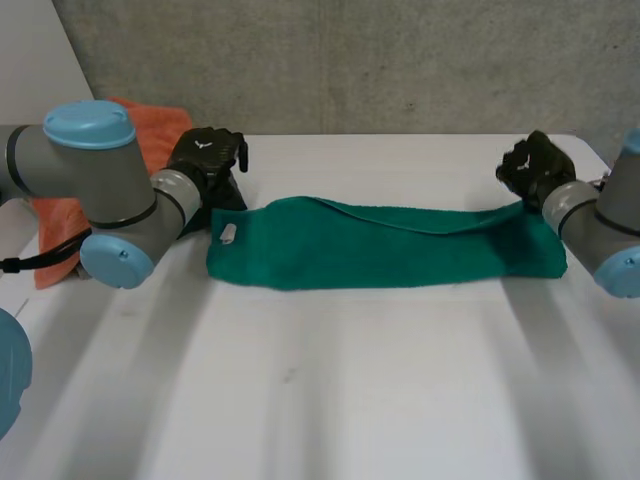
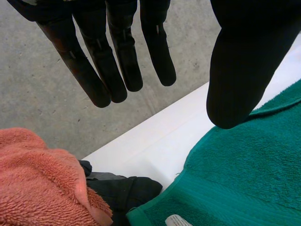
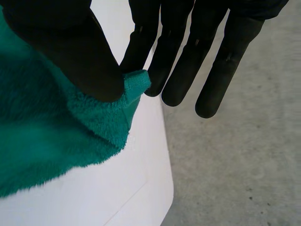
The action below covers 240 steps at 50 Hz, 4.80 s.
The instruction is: Fold the laundry.
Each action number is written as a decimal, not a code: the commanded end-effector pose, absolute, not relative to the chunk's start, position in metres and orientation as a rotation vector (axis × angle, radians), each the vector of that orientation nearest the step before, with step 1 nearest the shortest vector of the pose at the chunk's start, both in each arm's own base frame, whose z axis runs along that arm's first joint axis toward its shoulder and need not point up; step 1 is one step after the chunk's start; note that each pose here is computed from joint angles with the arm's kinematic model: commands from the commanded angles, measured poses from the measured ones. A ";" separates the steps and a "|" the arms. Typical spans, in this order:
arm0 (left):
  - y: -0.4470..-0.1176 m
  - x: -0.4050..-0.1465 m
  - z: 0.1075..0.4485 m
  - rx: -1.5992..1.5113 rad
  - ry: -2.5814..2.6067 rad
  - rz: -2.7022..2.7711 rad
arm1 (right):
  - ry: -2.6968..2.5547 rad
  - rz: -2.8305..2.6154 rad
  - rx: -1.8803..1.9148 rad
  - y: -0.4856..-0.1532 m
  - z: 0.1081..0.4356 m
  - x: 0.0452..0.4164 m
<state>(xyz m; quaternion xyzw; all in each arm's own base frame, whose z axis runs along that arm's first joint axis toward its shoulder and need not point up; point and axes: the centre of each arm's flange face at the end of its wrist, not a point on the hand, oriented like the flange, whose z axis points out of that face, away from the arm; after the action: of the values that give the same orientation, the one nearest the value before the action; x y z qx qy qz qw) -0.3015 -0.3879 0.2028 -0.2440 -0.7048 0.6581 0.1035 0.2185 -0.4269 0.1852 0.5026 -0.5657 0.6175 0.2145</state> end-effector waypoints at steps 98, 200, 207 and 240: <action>-0.321 -0.234 0.215 -1.024 -2.152 1.798 | -2.283 1.729 0.912 -0.322 0.149 0.192; -0.348 -0.262 0.365 -0.760 -1.769 2.766 | -1.442 2.274 0.489 -0.365 0.402 0.182; -0.322 -0.270 0.297 -0.931 -1.936 2.518 | -1.798 2.071 0.750 -0.359 0.318 0.184; -0.146 -0.261 0.321 -1.309 -1.327 2.395 | -2.062 2.279 1.485 -0.339 0.242 0.329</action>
<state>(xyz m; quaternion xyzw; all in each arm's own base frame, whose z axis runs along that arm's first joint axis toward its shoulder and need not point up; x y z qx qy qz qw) -0.2679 -0.1802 0.3222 -0.4098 -0.4620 0.7861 0.0263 0.2827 -0.3523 0.2522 0.3627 -0.6496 0.6616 -0.0935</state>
